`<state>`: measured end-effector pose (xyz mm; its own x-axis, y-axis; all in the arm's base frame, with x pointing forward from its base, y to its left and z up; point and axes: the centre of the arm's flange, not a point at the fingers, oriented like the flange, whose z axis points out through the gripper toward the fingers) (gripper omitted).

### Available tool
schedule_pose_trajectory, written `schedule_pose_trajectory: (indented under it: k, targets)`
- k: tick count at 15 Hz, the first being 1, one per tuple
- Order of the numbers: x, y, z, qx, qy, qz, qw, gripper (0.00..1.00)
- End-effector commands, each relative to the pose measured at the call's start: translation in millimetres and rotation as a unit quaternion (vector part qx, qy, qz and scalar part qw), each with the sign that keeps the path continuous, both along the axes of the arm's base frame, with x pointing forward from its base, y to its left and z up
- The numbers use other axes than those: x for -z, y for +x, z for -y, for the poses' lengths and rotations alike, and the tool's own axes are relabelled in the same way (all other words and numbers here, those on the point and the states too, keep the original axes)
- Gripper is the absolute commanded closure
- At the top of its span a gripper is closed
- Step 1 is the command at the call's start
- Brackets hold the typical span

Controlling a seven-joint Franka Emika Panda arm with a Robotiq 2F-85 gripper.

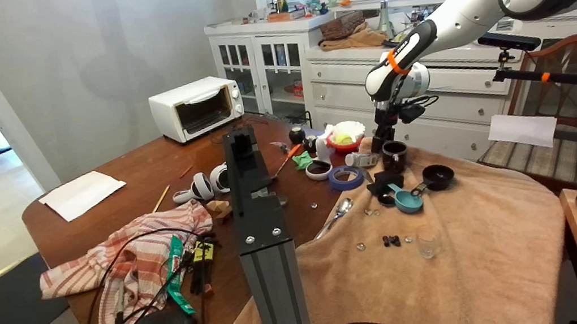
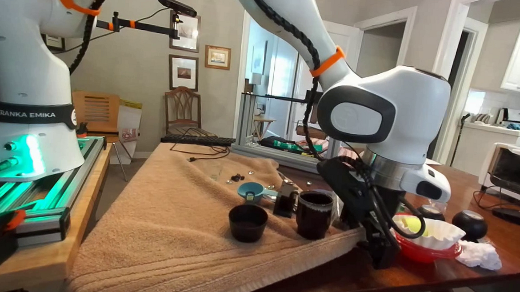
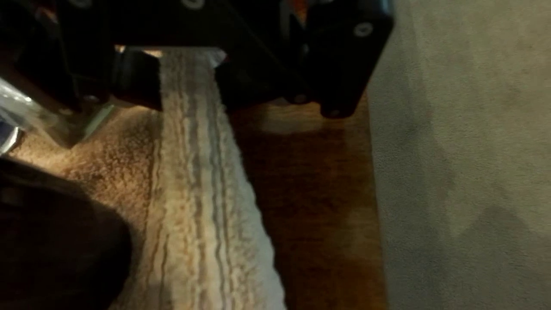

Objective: Pull the upper right corner of the towel backwards.

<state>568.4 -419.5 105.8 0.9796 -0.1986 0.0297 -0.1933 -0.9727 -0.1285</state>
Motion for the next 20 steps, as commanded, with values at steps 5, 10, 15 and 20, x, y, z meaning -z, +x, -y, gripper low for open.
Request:
schedule_pose_trajectory:
  k: [5,10,15,20]
  targets:
    - [1,1,1,0.000,0.008,-0.006,1.0000,1.00]
    - [-6,18,22,0.030,-0.005,0.004,0.9995,1.00]
    - [-16,29,35,0.041,-0.008,-0.008,0.9991,1.00]
    - [-18,32,45,0.056,-0.007,-0.026,0.9981,1.00]
